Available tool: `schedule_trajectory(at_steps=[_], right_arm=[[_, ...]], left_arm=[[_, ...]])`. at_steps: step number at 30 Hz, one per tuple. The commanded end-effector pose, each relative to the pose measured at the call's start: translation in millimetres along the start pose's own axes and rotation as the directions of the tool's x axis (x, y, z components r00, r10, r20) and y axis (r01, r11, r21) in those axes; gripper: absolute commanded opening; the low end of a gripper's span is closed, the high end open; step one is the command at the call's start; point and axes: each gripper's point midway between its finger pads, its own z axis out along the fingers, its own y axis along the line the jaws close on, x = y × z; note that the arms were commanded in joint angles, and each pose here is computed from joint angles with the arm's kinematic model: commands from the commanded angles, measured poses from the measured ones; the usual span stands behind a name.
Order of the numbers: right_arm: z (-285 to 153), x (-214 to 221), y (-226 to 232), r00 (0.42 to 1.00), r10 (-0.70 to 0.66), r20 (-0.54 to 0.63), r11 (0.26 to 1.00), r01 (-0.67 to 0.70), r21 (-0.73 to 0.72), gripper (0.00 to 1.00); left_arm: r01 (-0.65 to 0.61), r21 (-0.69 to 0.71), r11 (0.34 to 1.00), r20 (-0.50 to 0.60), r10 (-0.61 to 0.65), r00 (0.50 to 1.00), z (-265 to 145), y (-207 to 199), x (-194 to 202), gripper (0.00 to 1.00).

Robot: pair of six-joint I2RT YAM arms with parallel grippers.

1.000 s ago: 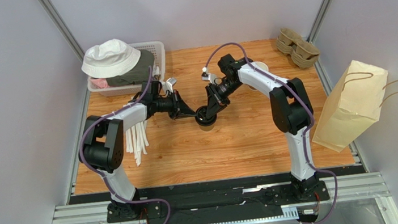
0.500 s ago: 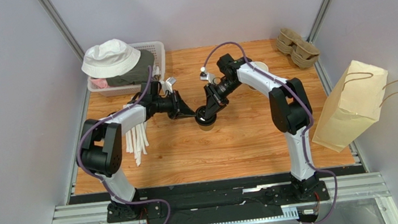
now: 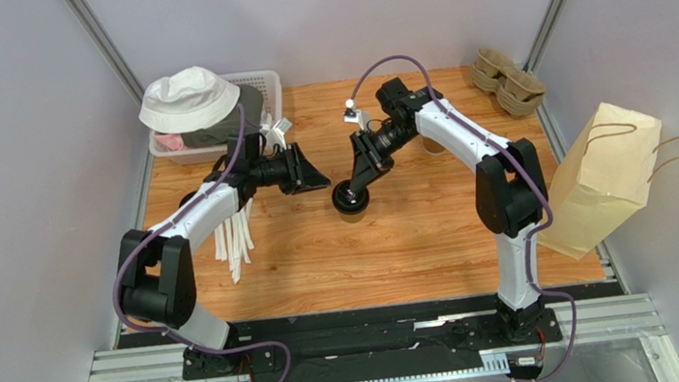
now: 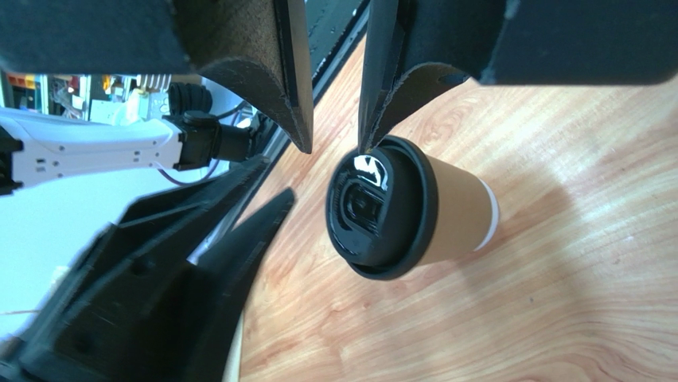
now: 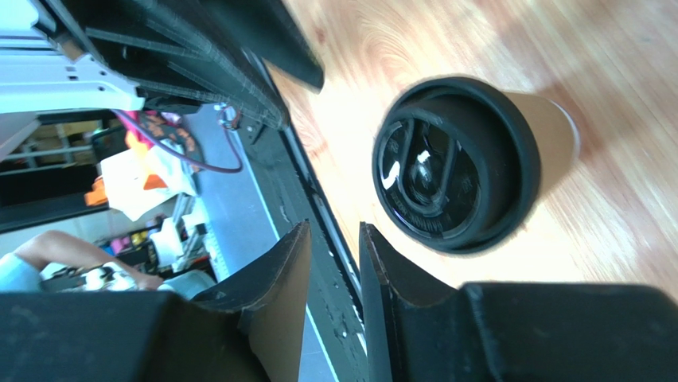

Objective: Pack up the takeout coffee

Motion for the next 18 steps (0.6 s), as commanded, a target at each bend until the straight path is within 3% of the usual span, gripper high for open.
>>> schedule_trajectory(at_steps=[1,6,18], right_arm=[[-16.4,12.1,-14.9,1.000,-0.008,0.011,0.993,0.006,0.119,0.31],[-14.0,24.7,-39.6,1.000,0.010,0.008,0.982,-0.012,0.190,0.29],[-1.6,25.5,-43.0,0.999,0.032,0.007,0.992,-0.033,0.119,0.30]], left_arm=[[-0.096,-0.003,0.995,0.024,0.096,0.995,5.5,-4.9,-23.4,0.40],[-0.062,-0.005,0.998,0.000,0.062,0.998,6.1,1.8,-12.6,0.45],[-0.014,-0.031,0.999,-0.013,0.013,1.000,1.2,19.0,-8.5,0.51]])
